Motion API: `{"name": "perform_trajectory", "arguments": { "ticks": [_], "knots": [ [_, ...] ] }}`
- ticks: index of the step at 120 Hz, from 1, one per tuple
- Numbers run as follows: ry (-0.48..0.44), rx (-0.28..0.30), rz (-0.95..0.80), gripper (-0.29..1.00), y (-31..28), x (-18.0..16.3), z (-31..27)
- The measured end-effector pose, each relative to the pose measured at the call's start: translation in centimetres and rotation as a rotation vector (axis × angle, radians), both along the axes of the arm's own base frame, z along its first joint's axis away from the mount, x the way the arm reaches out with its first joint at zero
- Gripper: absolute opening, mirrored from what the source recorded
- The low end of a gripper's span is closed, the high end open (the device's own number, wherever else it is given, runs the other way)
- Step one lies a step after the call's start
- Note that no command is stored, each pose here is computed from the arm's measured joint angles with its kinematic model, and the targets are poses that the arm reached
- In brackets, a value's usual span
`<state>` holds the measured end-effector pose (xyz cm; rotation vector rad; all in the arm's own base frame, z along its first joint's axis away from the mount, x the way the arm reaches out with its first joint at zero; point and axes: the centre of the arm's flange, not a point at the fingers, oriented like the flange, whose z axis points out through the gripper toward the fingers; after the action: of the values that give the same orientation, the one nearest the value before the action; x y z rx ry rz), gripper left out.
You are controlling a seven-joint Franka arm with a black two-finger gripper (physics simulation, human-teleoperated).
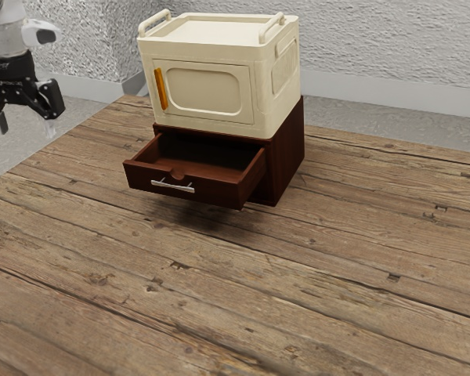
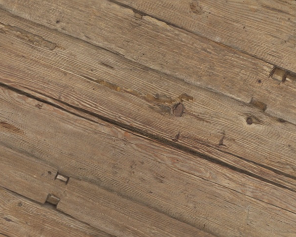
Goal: Push the drawer handle with one arm to close the drawer
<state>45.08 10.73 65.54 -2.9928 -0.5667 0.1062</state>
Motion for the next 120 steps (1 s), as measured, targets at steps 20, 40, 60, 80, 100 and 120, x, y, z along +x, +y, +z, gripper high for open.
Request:
{"name": "perform_trajectory", "arguments": {
  "ticks": [20,40,60,80,100,120],
  "knots": [
    [-0.047,0.024,0.013,0.70,-1.6,-2.6,-1.1],
    [-0.006,0.002,0.017,0.67,-4.0,-2.8,-8.7],
    [0.020,-0.008,0.039,0.24,-6.2,-1.8,-17.1],
    [-0.049,0.000,0.071,0.04,-6.1,2.0,-22.1],
    [-0.159,0.000,0.085,-0.04,-6.5,4.5,-23.4],
    [-0.238,-0.006,0.038,-0.07,-8.6,5.7,-23.0]
  ]
}}
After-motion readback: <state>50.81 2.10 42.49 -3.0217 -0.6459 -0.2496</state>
